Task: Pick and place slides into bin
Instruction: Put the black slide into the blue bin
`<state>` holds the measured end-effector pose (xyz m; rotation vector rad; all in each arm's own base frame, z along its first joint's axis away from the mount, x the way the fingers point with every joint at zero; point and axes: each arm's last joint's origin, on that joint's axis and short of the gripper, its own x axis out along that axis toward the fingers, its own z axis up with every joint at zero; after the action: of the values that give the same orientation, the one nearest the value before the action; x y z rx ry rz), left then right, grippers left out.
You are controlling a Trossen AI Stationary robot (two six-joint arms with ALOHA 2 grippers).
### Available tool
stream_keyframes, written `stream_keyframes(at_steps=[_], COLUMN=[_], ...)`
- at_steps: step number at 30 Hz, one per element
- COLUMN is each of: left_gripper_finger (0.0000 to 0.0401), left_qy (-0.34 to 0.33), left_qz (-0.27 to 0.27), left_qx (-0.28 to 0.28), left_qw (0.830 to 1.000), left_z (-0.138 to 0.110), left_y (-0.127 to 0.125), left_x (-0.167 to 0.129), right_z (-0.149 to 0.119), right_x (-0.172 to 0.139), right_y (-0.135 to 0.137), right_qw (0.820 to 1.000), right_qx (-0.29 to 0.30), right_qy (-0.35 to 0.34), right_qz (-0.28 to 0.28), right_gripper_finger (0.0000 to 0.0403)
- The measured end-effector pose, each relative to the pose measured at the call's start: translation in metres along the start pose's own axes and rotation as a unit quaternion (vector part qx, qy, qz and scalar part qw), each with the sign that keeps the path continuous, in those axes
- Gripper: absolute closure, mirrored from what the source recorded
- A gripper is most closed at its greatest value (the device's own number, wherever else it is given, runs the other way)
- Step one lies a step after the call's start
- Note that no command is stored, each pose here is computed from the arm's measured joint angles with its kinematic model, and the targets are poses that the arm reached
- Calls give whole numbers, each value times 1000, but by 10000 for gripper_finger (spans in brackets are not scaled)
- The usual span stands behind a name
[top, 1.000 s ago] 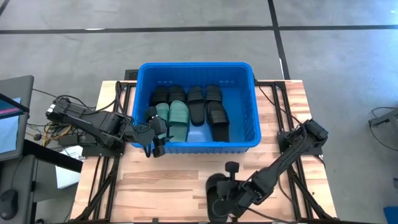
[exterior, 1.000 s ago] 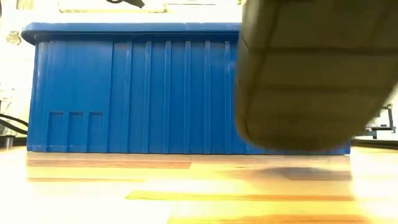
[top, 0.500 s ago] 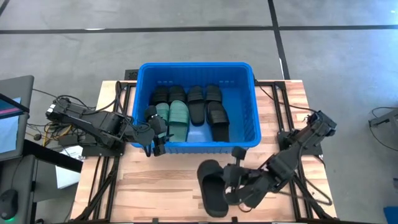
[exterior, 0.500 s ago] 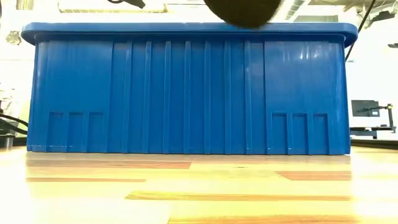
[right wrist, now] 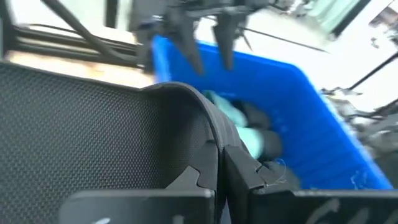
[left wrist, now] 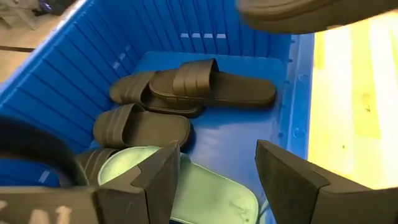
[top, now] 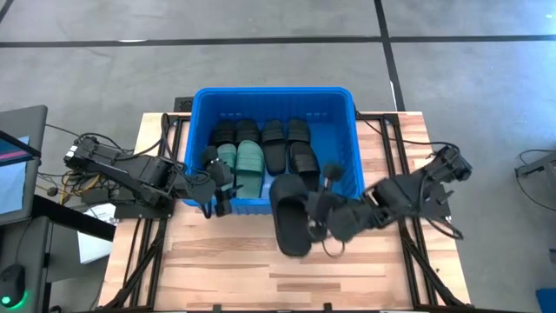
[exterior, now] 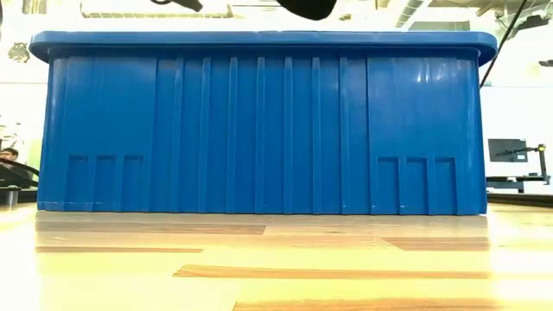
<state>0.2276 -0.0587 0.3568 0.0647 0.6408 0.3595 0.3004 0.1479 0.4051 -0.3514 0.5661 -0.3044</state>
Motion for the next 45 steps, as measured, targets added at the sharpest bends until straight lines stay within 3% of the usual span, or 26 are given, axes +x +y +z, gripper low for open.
stream_keyframes(at_steps=[10, 15, 24, 33, 45], left_gripper_finger=[202, 202, 202, 202, 202], left_qy=[-34, -43, -65, -100, -99], left_qz=[14, 54, 131, 198, 241], left_qx=[-13, -13, -73, -135, -127], left_qw=[999, 998, 987, 966, 957], left_z=[7, 7, 9, 10, 10], left_y=[-1, 2, 12, 16, 25], left_x=[0, 0, 2, 1, 4], right_z=[-9, -22, -55, -90, -132], right_x=[56, 84, 133, 165, 189], right_y=[-57, -87, -131, -143, -133], right_qw=[991, 982, 977, 975, 978], right_qx=[-83, -106, -141, -181, -180], right_qy=[70, 117, 143, 127, 106], right_qz=[-84, -105, -68, -11, 26], right_gripper_finger=[403, 403, 403, 403, 403])
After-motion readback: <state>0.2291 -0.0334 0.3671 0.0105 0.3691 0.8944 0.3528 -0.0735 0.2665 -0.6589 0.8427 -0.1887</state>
